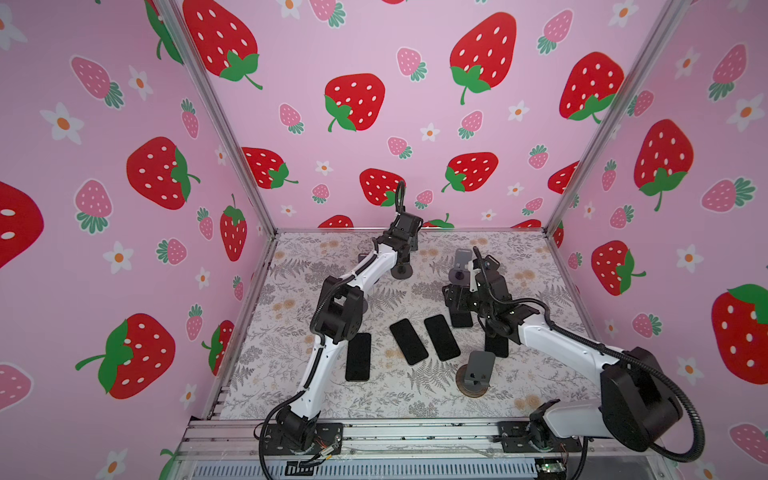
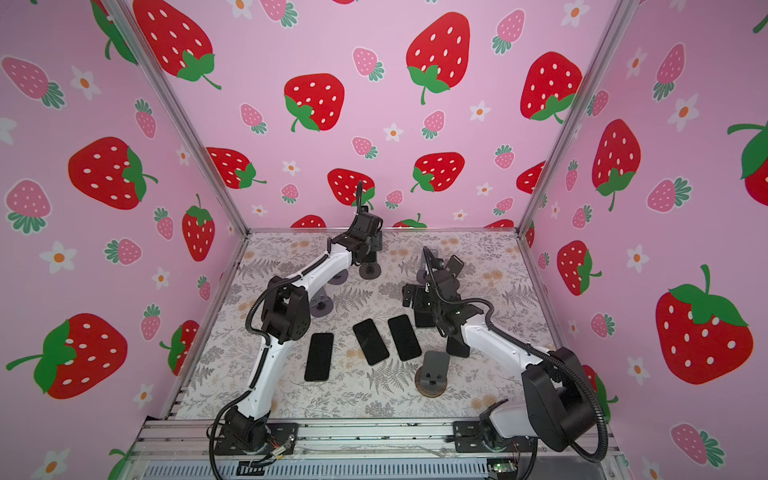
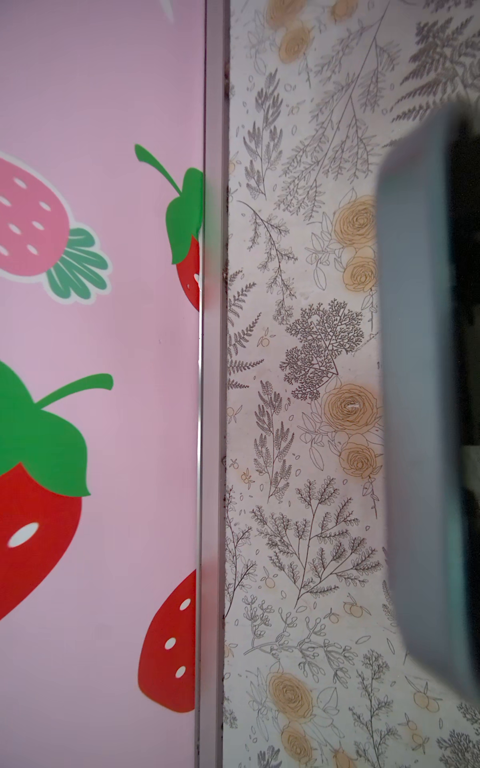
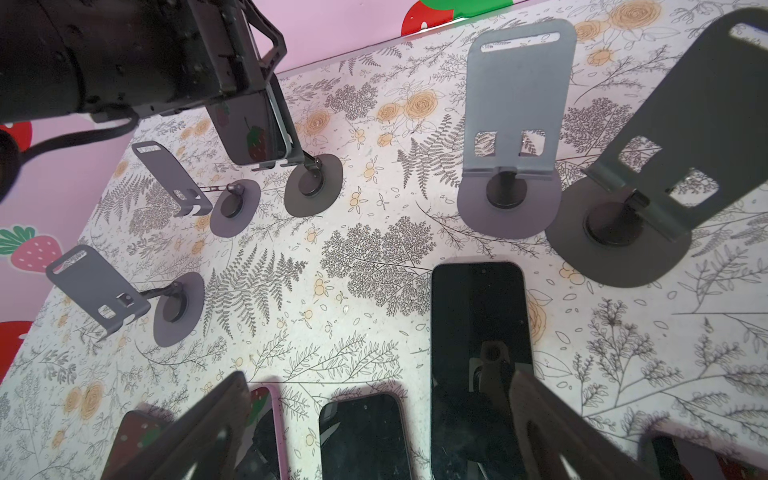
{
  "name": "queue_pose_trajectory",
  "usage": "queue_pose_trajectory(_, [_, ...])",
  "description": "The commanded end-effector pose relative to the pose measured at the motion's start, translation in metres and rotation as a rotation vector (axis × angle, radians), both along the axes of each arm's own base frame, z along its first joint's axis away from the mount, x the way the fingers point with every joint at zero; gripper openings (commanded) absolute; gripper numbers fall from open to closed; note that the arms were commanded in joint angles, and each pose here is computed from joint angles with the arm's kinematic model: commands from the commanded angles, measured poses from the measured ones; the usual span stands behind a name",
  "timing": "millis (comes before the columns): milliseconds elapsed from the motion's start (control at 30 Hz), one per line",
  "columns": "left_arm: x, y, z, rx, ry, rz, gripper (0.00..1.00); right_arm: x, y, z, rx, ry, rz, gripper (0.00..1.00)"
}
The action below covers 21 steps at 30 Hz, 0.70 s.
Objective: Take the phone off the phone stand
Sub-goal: 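Close the left gripper on the black phone standing on the far stand, then lift the black phone off its stand with the left gripper toward the robot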
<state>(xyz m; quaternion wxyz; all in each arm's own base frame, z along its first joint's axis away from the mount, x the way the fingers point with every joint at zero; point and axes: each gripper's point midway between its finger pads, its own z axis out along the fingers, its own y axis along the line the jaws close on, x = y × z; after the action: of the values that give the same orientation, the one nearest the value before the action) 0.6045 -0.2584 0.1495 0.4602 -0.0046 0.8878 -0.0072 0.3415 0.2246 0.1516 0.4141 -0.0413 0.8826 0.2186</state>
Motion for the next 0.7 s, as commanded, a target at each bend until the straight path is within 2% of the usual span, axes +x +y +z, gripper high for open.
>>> queue_pose_trajectory(0, [-0.002,0.003,0.058,-0.025,-0.094,-0.01,0.72,0.0,0.003,-0.003,0.004,0.004,0.008,1.0])
queue_pose_trajectory(367, [-0.024,0.004,0.1,-0.047,-0.098,-0.068,0.72,0.005,-0.005,0.003,-0.04,-0.01,-0.025,1.0])
queue_pose_trajectory(667, [-0.086,0.024,0.106,-0.11,-0.054,-0.091,0.69,0.006,-0.01,-0.002,-0.059,-0.003,-0.049,1.0])
